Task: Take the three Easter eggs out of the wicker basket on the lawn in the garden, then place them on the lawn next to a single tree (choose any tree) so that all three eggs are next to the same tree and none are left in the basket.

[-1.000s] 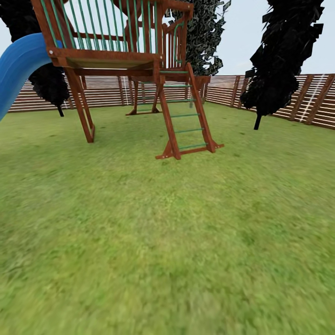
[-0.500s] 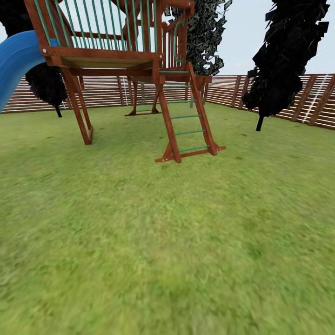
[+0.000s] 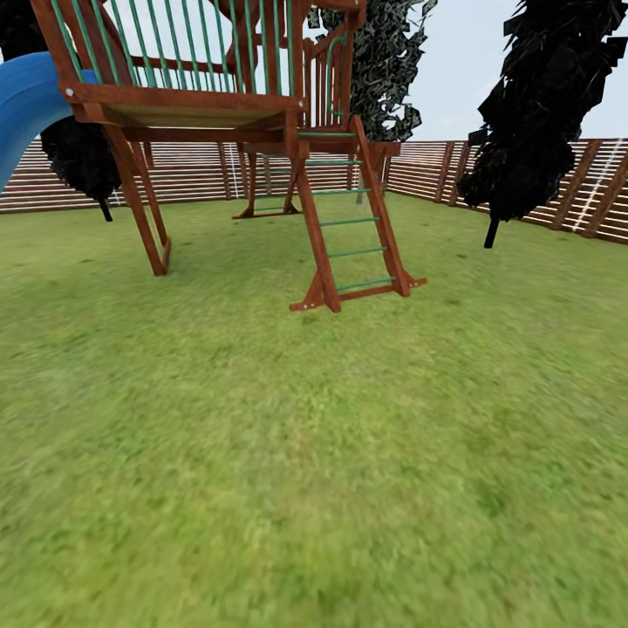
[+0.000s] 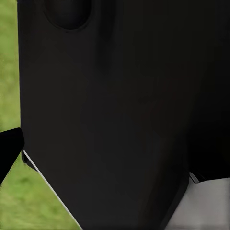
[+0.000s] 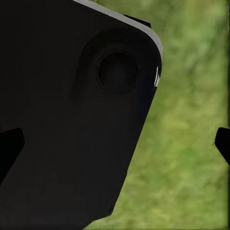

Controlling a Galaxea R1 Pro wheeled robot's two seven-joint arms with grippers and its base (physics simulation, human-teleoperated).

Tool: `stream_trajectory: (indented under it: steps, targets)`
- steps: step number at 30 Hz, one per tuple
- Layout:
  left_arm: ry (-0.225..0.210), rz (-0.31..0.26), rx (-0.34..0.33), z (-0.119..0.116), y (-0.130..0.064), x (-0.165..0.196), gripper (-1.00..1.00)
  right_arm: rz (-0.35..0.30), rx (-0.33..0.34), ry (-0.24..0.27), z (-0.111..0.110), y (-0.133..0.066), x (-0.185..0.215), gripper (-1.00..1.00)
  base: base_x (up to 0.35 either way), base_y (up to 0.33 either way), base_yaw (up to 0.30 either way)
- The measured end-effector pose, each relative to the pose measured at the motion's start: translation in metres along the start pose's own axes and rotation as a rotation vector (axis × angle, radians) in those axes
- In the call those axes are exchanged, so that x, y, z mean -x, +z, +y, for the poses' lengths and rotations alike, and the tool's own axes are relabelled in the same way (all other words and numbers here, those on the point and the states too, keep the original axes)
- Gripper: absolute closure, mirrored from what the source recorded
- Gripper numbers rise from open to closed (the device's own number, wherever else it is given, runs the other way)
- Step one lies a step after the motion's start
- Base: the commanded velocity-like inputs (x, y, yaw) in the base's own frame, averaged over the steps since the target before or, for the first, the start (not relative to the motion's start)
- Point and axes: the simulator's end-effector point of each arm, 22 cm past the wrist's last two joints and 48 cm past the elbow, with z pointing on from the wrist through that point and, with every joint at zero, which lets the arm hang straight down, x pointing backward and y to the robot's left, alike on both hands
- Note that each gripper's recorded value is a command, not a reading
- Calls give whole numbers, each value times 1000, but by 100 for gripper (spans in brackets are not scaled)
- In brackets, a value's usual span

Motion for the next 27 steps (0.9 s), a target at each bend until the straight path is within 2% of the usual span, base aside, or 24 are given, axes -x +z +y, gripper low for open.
stream_trajectory:
  steps: [27]
  targets:
    - [0, 0, -2, -1, 0, 0, -100, 0, 0, 0, 0, 0, 0, -100, 339, 0, 0]
